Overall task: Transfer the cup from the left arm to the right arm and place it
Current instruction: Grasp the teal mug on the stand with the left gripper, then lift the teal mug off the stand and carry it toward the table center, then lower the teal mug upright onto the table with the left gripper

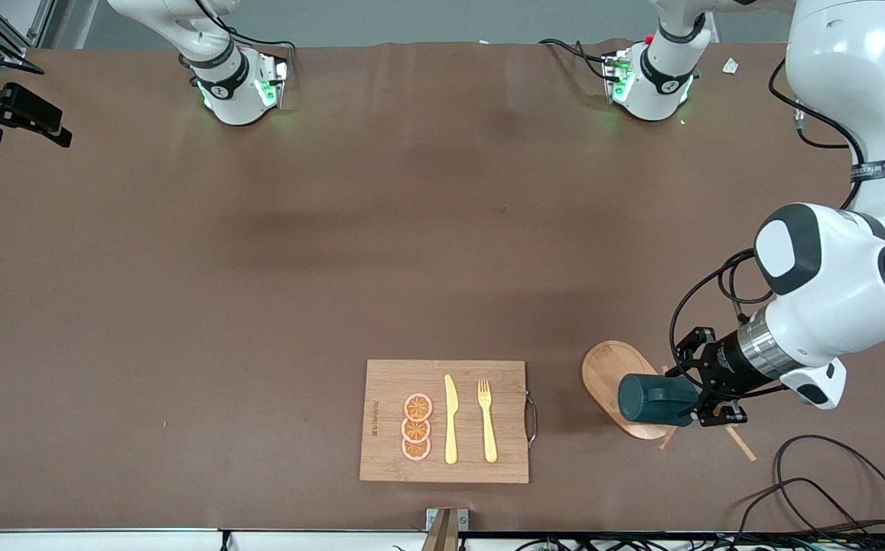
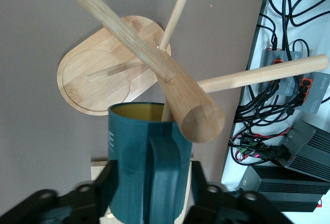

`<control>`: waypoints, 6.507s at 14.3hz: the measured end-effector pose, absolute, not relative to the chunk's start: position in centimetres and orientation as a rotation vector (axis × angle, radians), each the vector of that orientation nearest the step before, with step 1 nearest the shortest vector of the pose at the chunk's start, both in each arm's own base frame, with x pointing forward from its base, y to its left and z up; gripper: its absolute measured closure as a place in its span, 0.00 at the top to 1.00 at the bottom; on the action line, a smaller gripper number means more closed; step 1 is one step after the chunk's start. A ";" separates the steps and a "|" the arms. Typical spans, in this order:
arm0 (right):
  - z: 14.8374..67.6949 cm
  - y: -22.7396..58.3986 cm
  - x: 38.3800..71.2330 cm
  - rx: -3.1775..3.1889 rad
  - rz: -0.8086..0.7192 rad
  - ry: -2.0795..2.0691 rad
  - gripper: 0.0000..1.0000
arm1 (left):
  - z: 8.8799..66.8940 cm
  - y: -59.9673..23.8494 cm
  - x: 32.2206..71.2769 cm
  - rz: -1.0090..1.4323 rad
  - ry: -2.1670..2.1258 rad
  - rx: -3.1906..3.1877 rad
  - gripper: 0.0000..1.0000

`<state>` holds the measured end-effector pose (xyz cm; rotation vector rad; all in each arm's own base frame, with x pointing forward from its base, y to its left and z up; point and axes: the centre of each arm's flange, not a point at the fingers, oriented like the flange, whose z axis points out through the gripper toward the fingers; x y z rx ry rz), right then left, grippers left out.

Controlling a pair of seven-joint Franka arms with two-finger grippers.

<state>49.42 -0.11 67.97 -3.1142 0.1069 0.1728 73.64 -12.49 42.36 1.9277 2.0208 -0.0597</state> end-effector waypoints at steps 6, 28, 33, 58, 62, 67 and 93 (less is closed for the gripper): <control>68.0 -0.1 49.4 -3.114 0.175 0.107 1.00 | 42.3 -13.0 73.7 -0.061 2.013 1.932 0.28; 67.9 -0.3 49.3 -3.113 0.183 0.111 1.00 | 48.5 -22.4 70.3 -0.098 1.819 2.044 0.21; 67.9 -0.3 49.3 -3.113 0.184 0.112 1.00 | 47.7 -30.9 67.1 -0.002 1.715 2.211 0.21; 67.9 -0.5 49.4 -3.113 0.184 0.119 1.00 | 39.6 -49.6 55.8 0.904 1.236 2.619 0.21; 66.0 -1.6 51.5 -3.109 0.181 0.154 1.00 | 37.1 -53.3 52.5 1.127 0.983 2.678 0.21; 61.4 -1.9 55.1 -3.093 0.230 0.167 1.00 | 30.3 -61.7 42.4 1.397 0.510 2.758 0.21; 49.1 0.7 60.5 -3.066 0.217 0.417 1.00 | 6.8 -65.7 21.4 2.041 0.069 2.436 0.49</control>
